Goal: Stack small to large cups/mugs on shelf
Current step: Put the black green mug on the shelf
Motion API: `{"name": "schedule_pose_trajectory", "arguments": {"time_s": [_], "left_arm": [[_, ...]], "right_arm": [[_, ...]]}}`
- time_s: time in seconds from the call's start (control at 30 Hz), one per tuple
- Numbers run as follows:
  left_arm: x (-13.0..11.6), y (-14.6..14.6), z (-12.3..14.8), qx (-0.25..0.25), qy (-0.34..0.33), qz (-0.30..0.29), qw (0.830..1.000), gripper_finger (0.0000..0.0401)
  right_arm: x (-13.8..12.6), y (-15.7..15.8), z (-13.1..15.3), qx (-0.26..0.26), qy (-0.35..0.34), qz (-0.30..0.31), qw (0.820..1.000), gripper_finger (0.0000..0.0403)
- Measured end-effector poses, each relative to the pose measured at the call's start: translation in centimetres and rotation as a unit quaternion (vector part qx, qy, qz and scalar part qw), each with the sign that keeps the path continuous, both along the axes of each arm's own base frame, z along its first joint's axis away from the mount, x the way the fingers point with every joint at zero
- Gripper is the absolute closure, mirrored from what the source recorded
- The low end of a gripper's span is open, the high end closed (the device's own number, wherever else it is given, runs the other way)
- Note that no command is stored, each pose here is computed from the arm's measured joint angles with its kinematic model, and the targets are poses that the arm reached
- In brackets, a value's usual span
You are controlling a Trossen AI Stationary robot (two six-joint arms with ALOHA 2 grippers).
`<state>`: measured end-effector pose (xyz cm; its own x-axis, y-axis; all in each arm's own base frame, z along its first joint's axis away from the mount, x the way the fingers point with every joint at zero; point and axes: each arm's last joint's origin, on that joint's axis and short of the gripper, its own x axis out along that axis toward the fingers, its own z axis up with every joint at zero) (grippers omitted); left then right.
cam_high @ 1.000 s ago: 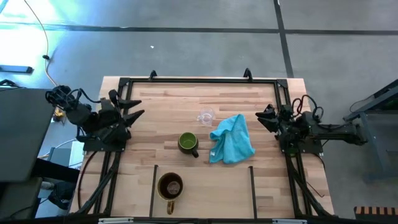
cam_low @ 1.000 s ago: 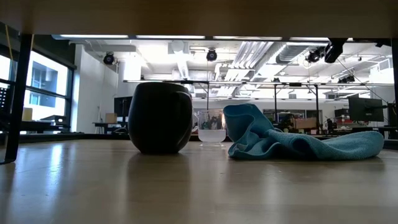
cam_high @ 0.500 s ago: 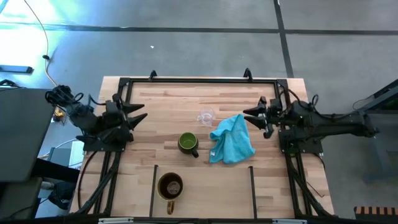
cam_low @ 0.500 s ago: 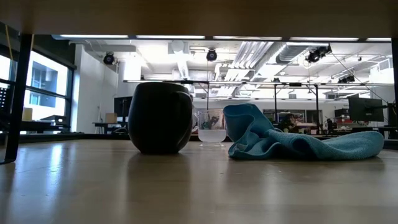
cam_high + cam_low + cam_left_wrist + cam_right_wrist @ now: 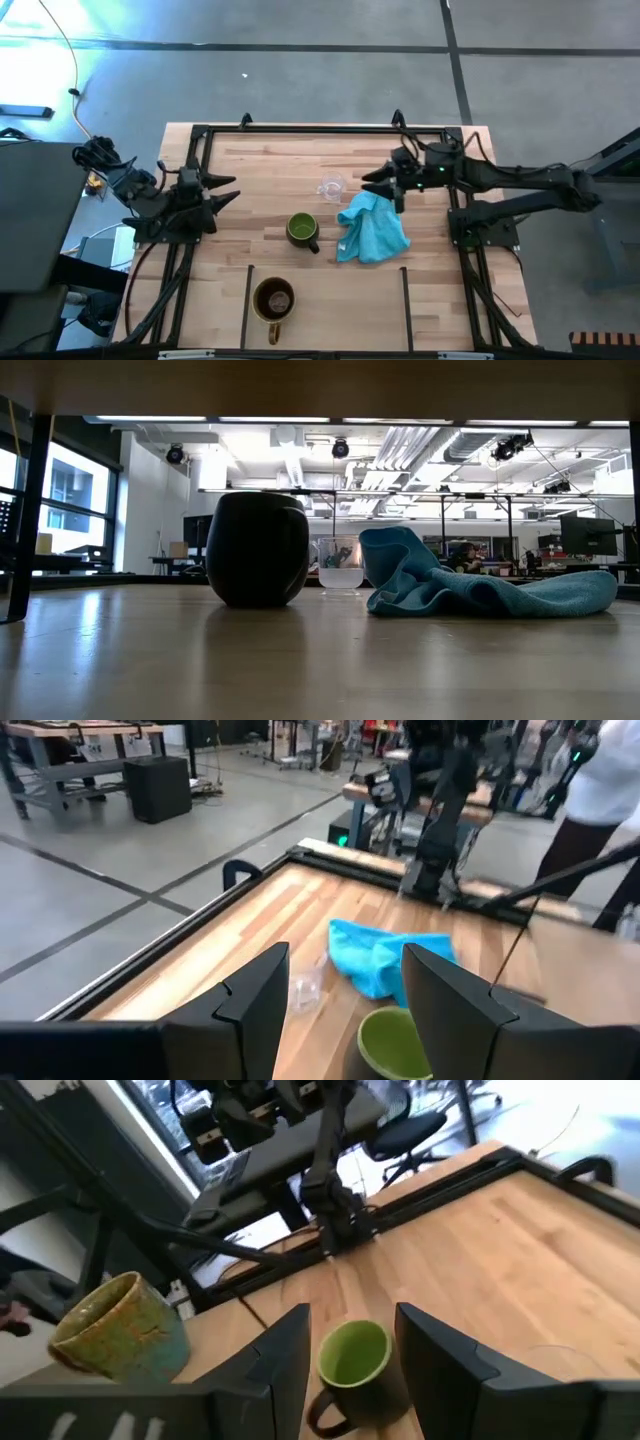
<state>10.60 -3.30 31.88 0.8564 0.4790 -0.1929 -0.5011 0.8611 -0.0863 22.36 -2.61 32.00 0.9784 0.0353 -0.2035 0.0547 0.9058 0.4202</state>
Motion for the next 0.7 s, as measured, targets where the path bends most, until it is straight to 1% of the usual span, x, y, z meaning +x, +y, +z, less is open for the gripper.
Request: {"name": "schedule_pose_trajectory", "arguments": {"time_s": [0.13, 0.23, 0.37, 0.43, 0.57, 0.63, 0.7], "left_arm": [[0.2, -0.1, -0.7, 0.004, 0.025, 0.003, 1.0, 0.0217], [0.4, -0.2, -1.7, 0.006, 0.035, 0.005, 0.999, 0.0217], [0.8, -0.5, -3.7, -0.009, 0.025, 0.008, 1.0, 0.0217], [1.0, -0.6, -4.7, -0.016, 0.019, -0.001, 1.0, 0.0217], [1.4, -0.9, -6.1, -0.016, 0.008, -0.017, 1.0, 0.0217], [1.5, -1.0, -6.5, -0.008, -0.001, -0.023, 1.0, 0.0217], [1.8, -1.1, -6.8, 0.01, -0.014, -0.033, 0.999, 0.0217]], "right_arm": [[1.7, -0.2, -0.1, 0.018, 0.016, 0.001, 1.0, 0.0263], [2.9, -0.4, -0.5, 0.023, 0.031, 0.001, 0.999, 0.0263], [4.4, -0.5, -1.2, 0.057, 0.053, 0.014, 0.997, 0.0263], [5.1, -0.5, -1.5, 0.062, 0.062, 0.021, 0.996, 0.0263], [6.5, -0.5, -1.3, 0.059, 0.065, 0.026, 0.996, 0.0263], [7.2, -0.5, -1.2, 0.047, 0.065, 0.03, 0.996, 0.0263], [7.8, -0.6, -1.1, 0.031, 0.064, 0.034, 0.997, 0.0263]]}}
